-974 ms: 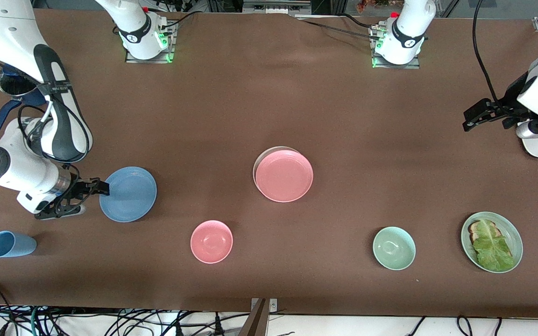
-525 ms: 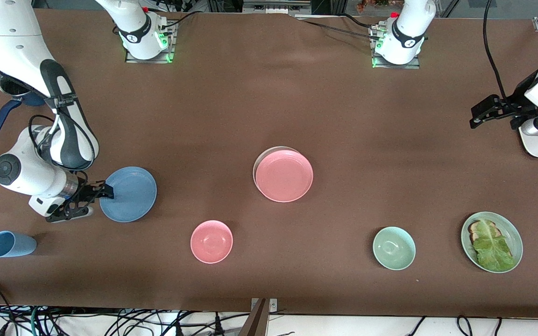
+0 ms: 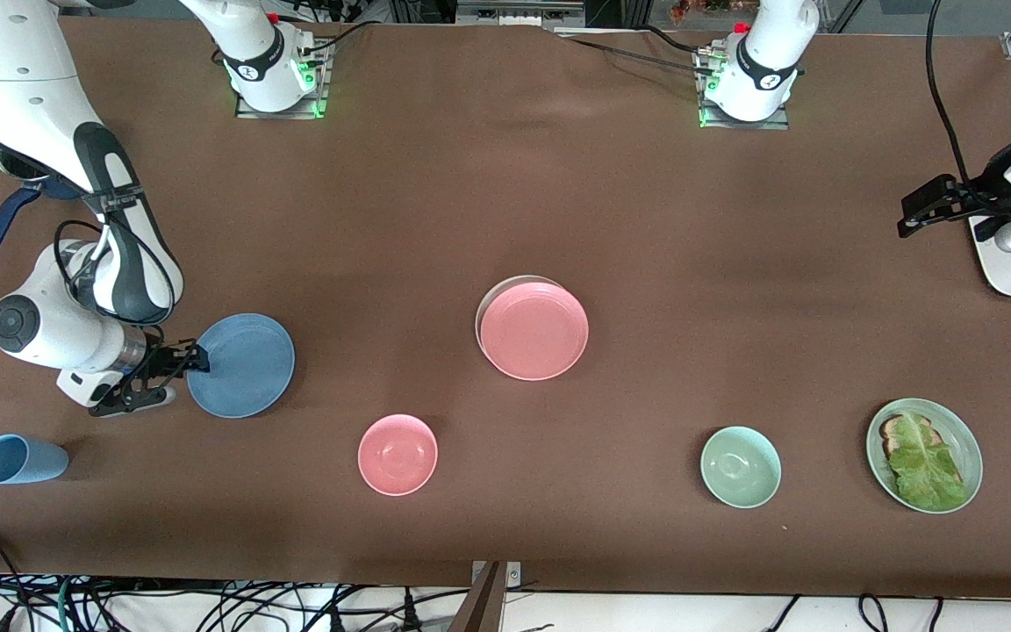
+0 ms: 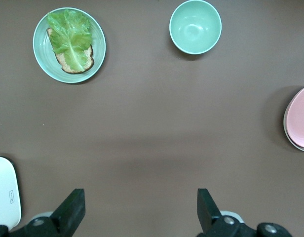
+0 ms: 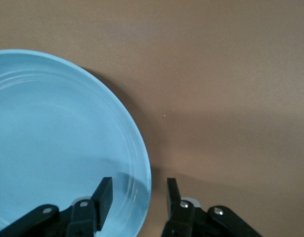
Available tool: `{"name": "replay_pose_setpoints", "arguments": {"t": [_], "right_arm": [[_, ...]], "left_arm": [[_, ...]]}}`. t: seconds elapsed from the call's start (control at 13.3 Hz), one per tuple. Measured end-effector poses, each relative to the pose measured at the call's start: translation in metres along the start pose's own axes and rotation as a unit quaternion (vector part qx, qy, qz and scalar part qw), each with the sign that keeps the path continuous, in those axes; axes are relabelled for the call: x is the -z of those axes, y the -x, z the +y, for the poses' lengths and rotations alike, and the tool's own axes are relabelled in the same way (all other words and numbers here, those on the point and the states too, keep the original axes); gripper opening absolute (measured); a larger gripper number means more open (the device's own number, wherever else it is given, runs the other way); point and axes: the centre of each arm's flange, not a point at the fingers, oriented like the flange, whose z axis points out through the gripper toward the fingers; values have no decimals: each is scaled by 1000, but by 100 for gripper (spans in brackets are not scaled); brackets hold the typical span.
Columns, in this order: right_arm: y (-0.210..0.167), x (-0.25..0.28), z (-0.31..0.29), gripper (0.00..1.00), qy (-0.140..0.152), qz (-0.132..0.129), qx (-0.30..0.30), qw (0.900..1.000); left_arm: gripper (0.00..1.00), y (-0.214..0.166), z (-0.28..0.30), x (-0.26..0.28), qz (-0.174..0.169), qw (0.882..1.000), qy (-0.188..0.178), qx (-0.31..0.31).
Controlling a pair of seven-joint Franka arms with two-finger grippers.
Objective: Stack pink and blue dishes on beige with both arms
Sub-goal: 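Close the right gripper on the blue plate rim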
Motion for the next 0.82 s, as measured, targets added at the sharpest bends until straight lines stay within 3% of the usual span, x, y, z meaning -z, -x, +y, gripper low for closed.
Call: {"name": "replay_pose_setpoints", "arguments": {"t": [0.15, 0.37, 0.52, 0.82], "right_arm": [[1, -2, 0, 35, -1, -1, 0, 1000], [1, -3, 0, 26, -2, -2, 3, 1000], [0, -2, 0, 8, -3, 0, 2, 1000], [0, 1, 0, 5, -6, 1, 2, 1000]], "left_arm": [[100, 0, 0, 0, 0, 1000, 0, 0], [100, 0, 0, 2, 1, 1000, 0, -1], [100, 0, 0, 5, 4, 1000, 0, -1], [100, 0, 1, 16, 12, 1000, -1, -3]]}}
